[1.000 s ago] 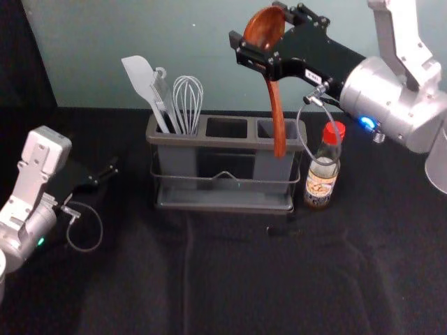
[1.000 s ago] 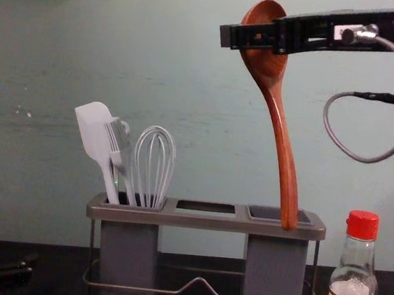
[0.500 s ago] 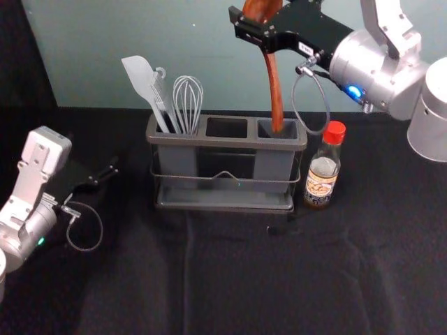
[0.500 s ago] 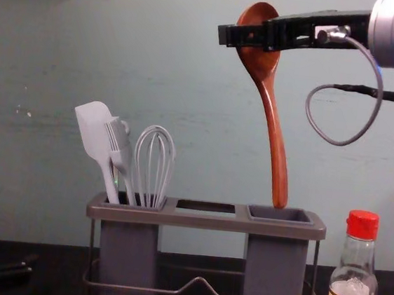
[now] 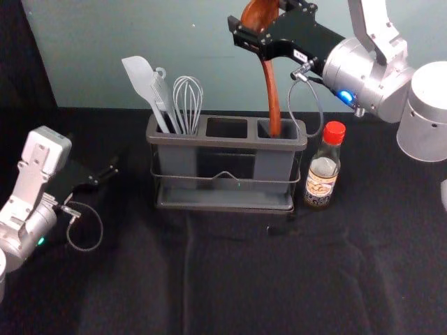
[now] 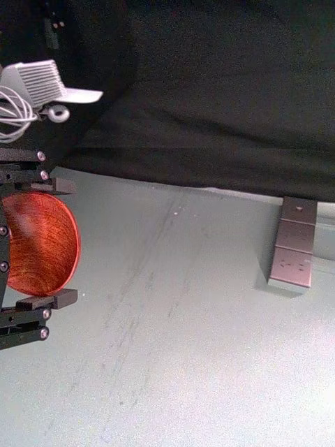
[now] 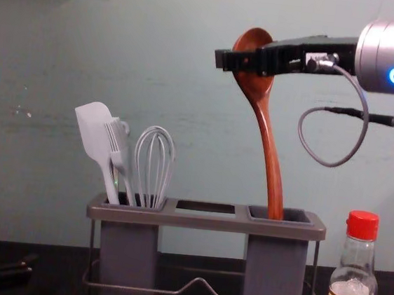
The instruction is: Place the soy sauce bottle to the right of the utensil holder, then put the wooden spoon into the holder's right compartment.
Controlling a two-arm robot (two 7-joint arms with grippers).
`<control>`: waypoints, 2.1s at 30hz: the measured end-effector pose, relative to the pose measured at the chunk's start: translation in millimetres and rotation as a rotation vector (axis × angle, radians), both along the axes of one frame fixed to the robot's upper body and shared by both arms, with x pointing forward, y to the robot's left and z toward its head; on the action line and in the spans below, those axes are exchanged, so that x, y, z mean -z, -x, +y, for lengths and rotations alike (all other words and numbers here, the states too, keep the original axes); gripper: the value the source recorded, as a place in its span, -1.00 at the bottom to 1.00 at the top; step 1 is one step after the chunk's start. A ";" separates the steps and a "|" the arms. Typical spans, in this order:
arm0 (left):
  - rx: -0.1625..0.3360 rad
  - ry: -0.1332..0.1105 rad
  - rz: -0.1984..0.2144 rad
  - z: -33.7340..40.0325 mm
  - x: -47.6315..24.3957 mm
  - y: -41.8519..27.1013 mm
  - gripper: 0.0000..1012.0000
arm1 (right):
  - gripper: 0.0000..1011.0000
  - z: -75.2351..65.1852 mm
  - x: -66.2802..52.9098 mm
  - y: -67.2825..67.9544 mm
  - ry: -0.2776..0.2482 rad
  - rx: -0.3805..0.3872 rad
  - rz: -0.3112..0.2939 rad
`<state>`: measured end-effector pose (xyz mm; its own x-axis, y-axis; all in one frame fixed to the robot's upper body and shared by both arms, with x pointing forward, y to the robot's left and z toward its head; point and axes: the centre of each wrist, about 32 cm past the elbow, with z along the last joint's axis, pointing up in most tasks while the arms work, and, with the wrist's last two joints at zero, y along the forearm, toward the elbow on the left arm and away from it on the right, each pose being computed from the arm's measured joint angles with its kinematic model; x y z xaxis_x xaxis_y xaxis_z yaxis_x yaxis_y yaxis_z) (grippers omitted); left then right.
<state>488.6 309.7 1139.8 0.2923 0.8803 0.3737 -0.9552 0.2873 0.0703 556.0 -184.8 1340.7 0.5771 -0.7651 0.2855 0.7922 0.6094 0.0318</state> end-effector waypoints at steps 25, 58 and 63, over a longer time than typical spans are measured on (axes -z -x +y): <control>0.000 0.000 0.000 0.0 0.0 0.0 0.99 | 0.66 -24.1 9.4 25.4 0.046 -0.013 0.069; 0.000 0.000 0.000 0.0 0.0 0.0 0.99 | 0.66 -31.0 44.2 43.3 0.095 0.001 0.211; 0.000 0.000 0.000 0.0 0.0 0.0 0.99 | 0.66 -29.7 48.1 43.5 0.100 0.002 0.224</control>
<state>488.6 309.7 1139.8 0.2923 0.8803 0.3737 -0.9552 0.2873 0.0703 512.5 -214.5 1292.6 0.6330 -0.7408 0.2249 0.7740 0.5991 -0.2052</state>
